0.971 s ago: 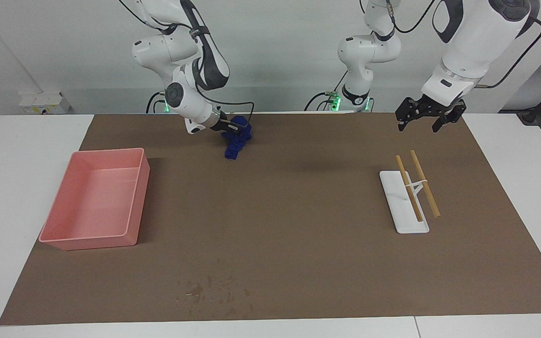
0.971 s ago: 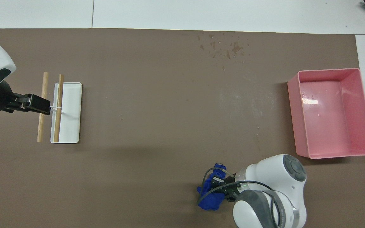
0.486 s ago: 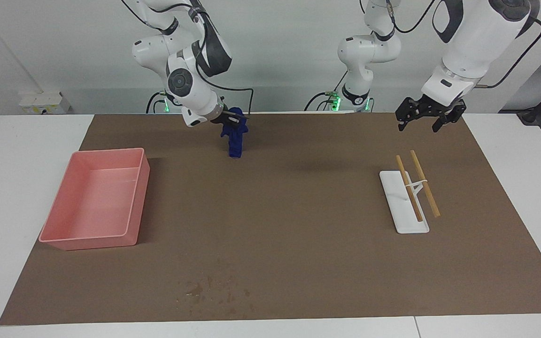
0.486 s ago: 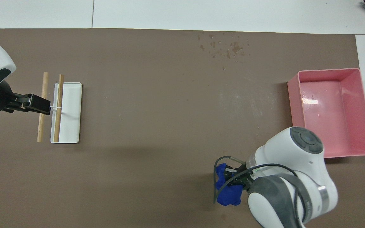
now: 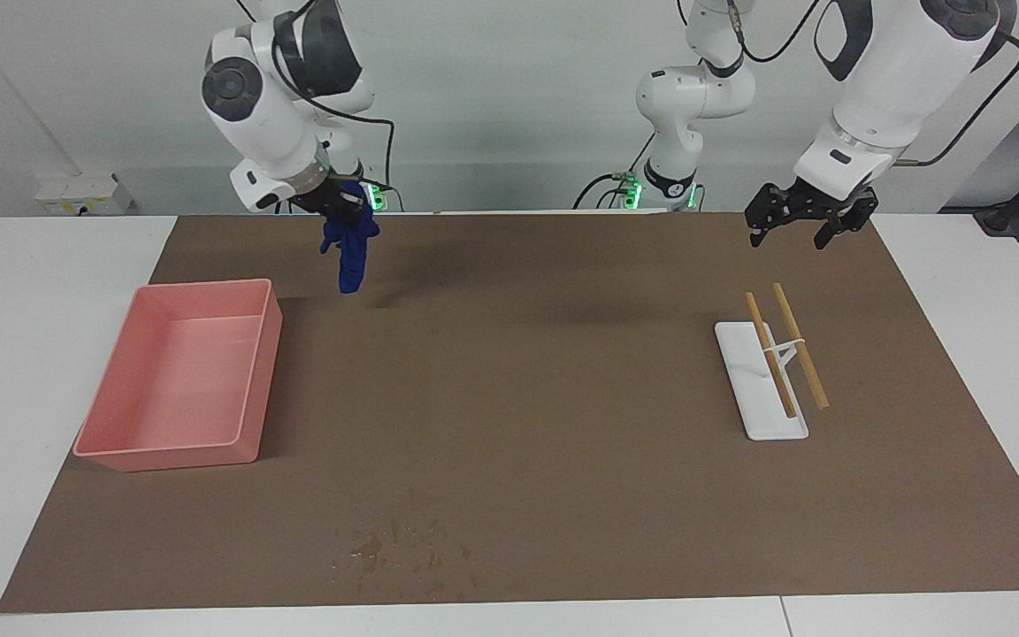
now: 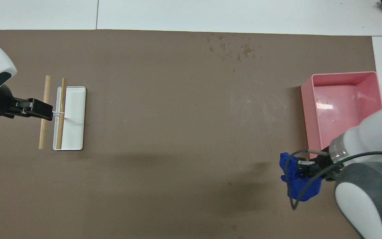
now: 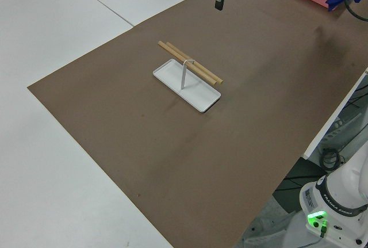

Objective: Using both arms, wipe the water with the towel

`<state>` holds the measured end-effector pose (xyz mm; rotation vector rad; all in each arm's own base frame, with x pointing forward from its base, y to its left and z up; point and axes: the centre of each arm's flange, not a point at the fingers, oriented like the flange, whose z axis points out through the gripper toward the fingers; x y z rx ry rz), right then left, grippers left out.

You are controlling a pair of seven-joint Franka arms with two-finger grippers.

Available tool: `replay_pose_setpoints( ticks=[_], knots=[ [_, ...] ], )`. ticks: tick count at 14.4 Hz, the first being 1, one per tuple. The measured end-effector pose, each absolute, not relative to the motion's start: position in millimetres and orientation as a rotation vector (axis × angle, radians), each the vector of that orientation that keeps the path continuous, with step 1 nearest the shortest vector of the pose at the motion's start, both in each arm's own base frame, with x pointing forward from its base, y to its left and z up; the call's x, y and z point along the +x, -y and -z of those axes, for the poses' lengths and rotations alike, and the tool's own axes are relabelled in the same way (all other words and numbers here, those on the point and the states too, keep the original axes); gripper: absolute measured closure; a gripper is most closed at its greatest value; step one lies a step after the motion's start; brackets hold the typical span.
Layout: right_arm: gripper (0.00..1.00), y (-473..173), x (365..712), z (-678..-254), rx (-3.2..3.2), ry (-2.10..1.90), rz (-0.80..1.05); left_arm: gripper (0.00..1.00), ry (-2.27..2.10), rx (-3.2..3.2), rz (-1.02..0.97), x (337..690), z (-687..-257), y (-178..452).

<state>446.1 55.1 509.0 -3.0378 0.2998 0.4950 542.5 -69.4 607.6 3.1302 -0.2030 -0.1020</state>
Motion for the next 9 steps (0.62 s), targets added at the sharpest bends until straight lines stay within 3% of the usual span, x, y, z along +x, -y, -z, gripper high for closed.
replay_pose_setpoints(
  ticks=[4, 9],
  knots=[
    [0.78, 31.0, 460.1, -529.7, -3.103, 0.021, -0.362, 0.0, 0.203, 3.13, 0.102, 542.5, -607.6, 69.4],
    [0.78, 57.6, 488.5, -538.0, -3.208, 0.385, -0.161, 0.0, 0.203, 3.13, 0.102, 542.5, -607.6, 69.4]
  ],
)
